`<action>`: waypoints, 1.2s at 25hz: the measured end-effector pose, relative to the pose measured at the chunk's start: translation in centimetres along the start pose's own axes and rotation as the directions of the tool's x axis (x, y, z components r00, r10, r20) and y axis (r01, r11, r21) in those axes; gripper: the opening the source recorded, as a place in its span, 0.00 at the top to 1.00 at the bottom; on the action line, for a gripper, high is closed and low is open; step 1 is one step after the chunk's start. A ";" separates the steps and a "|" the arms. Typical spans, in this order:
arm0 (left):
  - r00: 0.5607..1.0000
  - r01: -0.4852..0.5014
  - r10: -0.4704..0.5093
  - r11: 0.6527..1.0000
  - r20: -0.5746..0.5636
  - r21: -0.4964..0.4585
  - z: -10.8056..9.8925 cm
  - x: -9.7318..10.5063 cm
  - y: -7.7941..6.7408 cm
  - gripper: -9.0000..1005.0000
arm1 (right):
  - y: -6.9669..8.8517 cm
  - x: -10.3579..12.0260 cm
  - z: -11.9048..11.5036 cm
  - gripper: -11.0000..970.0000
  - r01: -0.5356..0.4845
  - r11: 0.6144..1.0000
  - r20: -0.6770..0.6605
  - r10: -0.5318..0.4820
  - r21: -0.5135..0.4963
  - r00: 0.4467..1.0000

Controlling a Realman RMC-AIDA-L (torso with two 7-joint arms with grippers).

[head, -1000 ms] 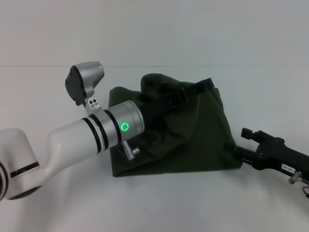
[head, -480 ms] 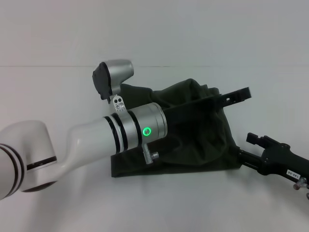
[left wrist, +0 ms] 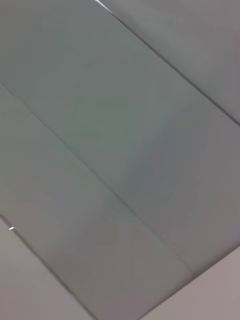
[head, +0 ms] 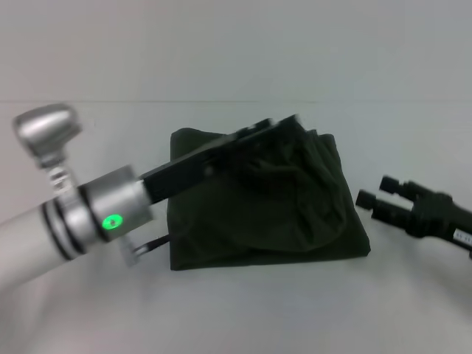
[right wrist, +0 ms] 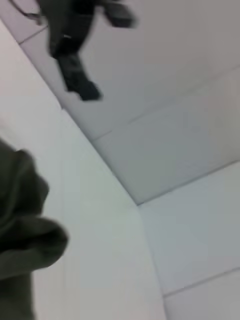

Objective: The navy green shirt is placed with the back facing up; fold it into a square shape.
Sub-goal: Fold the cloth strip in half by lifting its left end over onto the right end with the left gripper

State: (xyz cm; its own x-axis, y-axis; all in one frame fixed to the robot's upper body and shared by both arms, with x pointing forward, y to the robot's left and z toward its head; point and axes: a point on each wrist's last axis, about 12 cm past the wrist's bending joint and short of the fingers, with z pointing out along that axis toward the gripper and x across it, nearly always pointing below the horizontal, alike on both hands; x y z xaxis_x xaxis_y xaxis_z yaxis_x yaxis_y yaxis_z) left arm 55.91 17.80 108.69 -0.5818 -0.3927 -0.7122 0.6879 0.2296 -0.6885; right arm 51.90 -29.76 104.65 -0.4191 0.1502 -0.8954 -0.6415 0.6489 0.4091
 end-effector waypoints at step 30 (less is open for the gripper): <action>0.986 -0.160 0.145 0.965 -0.085 -0.209 -10.8 4.0 0.8 0.05 | 1.5 -6.8 13.8 0.12 0.325 0.945 -0.400 -0.313 -0.039 0.862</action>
State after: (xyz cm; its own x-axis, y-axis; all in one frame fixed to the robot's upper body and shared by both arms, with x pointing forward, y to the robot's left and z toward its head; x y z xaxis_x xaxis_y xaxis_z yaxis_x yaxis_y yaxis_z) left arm 49.42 26.06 103.79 -0.5110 -0.2778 -0.8134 0.6660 0.4703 -0.5790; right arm 62.65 -19.46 108.89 -0.4172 -0.3717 -0.8293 -0.7674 0.6330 0.1024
